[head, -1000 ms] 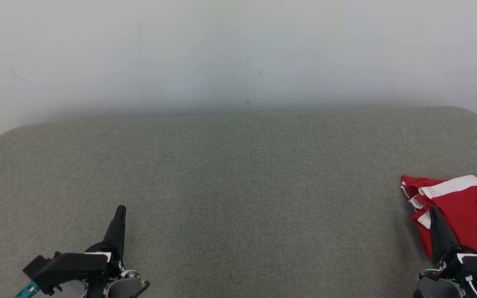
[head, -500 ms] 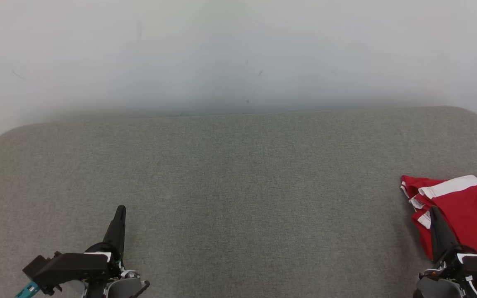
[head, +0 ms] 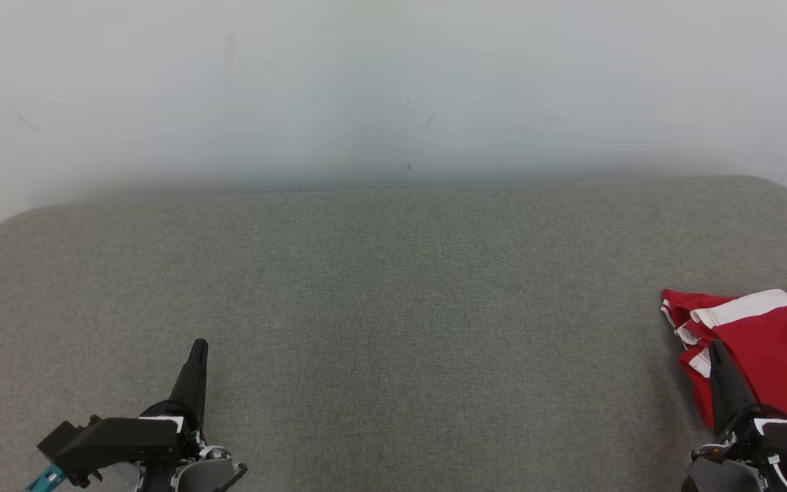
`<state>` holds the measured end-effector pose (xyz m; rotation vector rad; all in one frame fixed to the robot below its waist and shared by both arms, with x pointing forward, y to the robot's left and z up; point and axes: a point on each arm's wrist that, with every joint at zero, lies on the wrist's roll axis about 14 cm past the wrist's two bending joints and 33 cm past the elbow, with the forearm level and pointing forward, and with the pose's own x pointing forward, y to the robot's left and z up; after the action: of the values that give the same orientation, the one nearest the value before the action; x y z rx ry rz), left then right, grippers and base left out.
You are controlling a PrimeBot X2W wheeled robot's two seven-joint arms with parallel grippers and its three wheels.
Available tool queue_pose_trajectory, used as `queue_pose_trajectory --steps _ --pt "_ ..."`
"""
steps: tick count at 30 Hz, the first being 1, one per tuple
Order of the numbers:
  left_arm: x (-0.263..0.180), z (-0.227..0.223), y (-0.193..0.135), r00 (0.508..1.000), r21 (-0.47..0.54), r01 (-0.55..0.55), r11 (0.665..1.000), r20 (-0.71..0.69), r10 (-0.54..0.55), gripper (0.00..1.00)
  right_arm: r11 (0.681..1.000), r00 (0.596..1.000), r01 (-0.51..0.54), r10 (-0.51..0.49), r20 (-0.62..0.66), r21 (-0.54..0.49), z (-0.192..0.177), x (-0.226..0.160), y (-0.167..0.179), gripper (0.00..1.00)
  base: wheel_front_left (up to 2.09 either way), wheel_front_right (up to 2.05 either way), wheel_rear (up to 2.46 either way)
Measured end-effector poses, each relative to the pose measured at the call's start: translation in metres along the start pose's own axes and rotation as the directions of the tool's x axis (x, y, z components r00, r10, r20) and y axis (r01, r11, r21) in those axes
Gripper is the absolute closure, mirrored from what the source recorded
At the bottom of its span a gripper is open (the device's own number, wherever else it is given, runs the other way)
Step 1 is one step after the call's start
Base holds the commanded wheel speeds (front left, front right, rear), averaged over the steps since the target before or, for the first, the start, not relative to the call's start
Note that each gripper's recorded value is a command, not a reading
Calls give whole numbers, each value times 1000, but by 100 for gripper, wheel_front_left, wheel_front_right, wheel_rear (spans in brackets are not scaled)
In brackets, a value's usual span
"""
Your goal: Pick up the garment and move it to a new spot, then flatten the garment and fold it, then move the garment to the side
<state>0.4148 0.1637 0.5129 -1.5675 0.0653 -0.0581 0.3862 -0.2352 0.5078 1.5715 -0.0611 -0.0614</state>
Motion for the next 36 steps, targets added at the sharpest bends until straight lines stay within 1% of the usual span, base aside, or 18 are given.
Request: queue_pose_trajectory --steps 36 --pt "0 0 0 1000 0 0 1000 0 0 100 1000 1000 0 0 0 0 0 0 0 100 0 0 0"
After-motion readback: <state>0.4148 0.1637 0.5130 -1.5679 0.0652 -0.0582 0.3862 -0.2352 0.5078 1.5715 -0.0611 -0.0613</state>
